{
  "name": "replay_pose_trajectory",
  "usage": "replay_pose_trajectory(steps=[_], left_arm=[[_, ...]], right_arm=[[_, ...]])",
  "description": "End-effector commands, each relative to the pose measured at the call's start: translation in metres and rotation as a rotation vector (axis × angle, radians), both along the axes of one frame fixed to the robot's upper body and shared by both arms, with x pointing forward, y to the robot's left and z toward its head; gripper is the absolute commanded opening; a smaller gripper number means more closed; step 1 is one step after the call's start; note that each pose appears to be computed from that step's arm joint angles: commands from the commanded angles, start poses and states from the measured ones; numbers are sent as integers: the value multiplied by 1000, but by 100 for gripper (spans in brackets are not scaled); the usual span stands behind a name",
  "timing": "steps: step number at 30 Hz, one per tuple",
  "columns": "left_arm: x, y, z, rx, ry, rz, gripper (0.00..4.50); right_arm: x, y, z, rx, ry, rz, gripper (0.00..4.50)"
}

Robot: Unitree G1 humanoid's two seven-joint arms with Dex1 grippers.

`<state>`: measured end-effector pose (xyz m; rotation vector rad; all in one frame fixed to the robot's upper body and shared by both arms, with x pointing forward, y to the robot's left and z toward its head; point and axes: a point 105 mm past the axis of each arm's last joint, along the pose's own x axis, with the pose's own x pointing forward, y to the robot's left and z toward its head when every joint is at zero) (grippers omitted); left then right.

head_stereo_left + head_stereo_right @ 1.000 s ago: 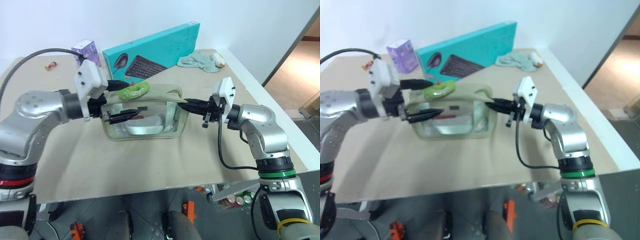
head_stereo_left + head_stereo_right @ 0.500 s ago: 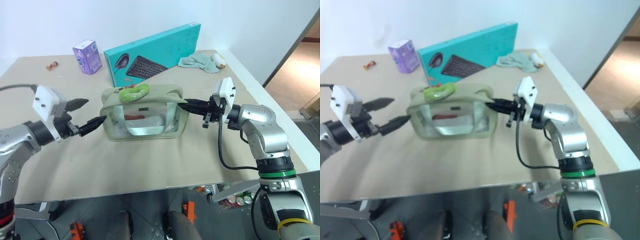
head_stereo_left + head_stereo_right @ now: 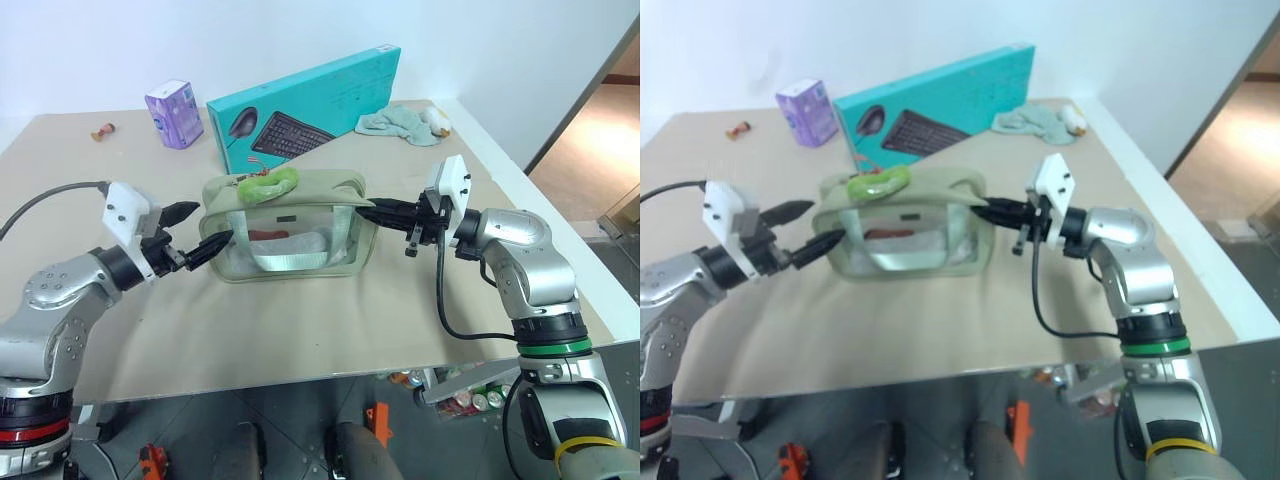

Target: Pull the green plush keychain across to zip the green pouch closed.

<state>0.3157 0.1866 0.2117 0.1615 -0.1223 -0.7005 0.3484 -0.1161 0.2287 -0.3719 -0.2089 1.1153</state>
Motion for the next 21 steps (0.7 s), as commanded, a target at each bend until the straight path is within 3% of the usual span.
replay_pose_trajectory(steps=[1,8,10,15,19,21], left_arm=[[1,-5,10,4,-57,-18,274],[-1,-14,11,-10,-65,-52,33],[-2,-15,12,-9,-66,-56,3],[-5,-20,11,-7,-65,-69,0],[-5,-23,8,-3,-58,-72,0],[-5,-25,7,-2,-54,-77,0]], right_arm=[[-3,-4,18,9,-67,-8,0],[-4,-4,17,3,-68,-9,0],[-4,-3,16,-1,-59,-3,0],[-11,-2,12,-25,1,41,184],[-9,-12,22,-116,-121,0,317],[-11,-13,34,-138,-162,6,417]])
